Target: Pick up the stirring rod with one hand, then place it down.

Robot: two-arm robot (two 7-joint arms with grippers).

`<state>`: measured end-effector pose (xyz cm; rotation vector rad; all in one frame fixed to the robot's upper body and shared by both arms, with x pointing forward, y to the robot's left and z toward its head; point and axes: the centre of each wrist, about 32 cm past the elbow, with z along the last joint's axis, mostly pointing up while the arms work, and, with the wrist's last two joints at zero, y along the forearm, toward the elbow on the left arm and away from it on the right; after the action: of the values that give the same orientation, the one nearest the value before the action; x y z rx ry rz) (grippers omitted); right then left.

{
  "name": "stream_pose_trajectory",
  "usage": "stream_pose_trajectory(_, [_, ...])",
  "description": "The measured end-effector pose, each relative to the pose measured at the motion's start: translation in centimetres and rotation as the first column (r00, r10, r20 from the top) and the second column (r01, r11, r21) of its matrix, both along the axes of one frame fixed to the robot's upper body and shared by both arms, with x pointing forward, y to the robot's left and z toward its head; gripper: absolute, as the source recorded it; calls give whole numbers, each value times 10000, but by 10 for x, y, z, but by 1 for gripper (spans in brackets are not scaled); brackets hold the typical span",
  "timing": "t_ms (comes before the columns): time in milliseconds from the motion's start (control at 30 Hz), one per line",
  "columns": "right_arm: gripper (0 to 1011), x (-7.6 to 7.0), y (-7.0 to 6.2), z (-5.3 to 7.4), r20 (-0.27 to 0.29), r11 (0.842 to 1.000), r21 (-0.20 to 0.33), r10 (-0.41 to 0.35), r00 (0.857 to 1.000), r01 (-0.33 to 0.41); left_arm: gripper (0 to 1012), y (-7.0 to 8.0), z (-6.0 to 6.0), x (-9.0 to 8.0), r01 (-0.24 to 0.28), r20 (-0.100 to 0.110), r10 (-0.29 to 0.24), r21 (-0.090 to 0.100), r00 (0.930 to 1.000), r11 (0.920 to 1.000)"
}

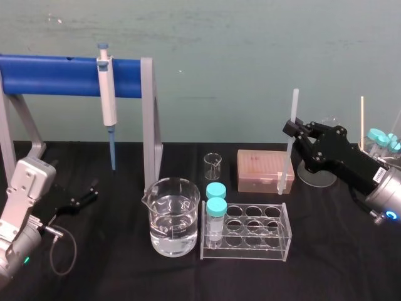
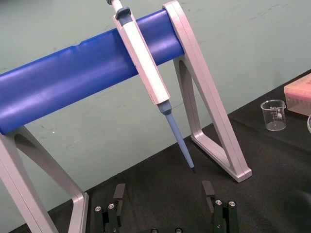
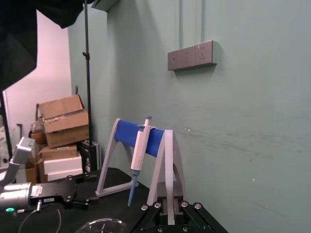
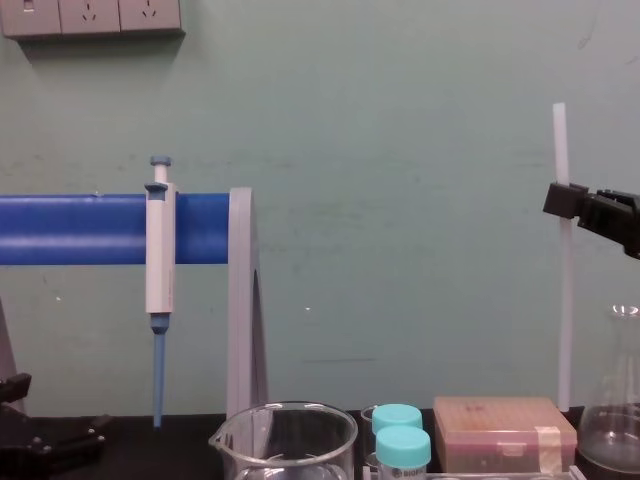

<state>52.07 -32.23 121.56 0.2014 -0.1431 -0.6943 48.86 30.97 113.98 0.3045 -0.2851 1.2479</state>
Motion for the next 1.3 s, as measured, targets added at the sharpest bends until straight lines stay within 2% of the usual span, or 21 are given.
stream_pose_trajectory(267, [65,5,-11,-10,-412,9981,142,602,9973,-597,1000,0,0,0,0,-1,0,0,10000,10000])
stream_pose_trajectory(600, [65,6,-17,-21,-661,9934,-47,1143,9912,-1148,1000,0,0,0,0,0,0,-1,10000,10000])
stream_pose_trajectory(1300, [64,15,-13,-41,-1106,9893,-116,1436,9834,-1457,1000,0,0,0,0,0,0,0,10000,10000])
